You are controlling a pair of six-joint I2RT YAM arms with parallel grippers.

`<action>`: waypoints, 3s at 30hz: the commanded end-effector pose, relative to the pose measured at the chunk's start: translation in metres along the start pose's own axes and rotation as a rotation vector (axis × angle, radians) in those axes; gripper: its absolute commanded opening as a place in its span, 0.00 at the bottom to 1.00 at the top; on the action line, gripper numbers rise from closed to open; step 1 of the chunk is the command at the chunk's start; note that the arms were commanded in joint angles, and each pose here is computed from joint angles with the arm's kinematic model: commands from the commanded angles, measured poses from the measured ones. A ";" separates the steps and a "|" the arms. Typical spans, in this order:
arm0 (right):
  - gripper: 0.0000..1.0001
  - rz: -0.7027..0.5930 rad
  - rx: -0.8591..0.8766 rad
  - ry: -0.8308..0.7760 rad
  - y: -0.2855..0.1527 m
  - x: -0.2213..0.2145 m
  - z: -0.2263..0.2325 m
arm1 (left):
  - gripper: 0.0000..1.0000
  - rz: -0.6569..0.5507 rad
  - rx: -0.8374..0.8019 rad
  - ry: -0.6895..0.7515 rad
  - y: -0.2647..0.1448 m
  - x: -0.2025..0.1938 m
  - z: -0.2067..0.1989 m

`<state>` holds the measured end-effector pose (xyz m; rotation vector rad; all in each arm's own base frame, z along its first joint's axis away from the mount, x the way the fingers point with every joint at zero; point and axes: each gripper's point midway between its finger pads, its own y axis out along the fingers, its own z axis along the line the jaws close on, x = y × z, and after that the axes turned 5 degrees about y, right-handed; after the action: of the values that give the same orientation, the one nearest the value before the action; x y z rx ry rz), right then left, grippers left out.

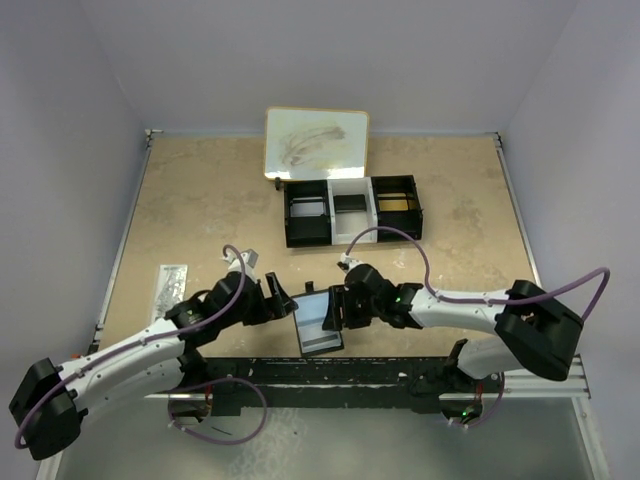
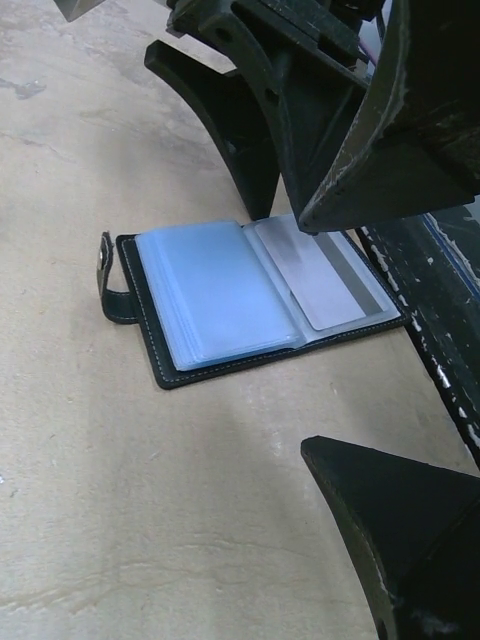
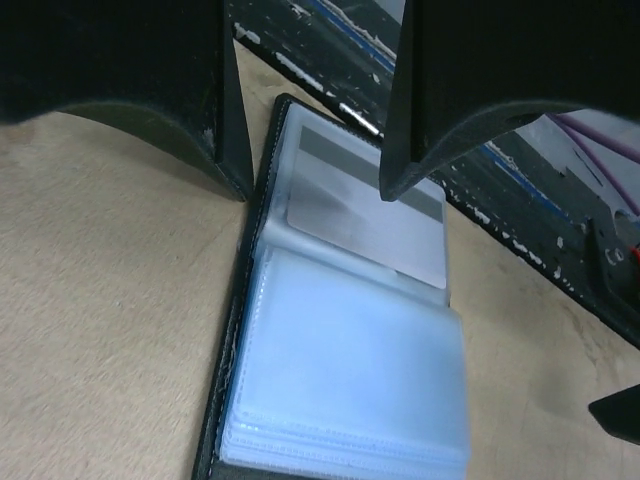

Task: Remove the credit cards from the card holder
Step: Adjust the card holder at the center of the board, then remove the credit card from the card holder.

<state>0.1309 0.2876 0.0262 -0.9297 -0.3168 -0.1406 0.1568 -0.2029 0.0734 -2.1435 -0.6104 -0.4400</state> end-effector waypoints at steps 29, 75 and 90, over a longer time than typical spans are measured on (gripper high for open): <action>0.48 -0.105 0.086 0.276 -0.008 -0.020 0.006 | 0.60 -0.109 0.084 0.193 0.094 0.029 -0.069; 0.29 -0.044 0.126 0.184 0.024 0.003 0.000 | 0.12 0.052 0.244 0.179 0.041 -0.068 -0.003; 0.12 -0.033 0.290 0.143 0.009 0.006 0.028 | 0.02 0.034 0.280 0.230 0.045 -0.065 0.002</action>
<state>0.1330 0.3080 0.0211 -0.7041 -0.1952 -0.1913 0.1307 -0.2459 0.0184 -1.8354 -0.4961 -0.5367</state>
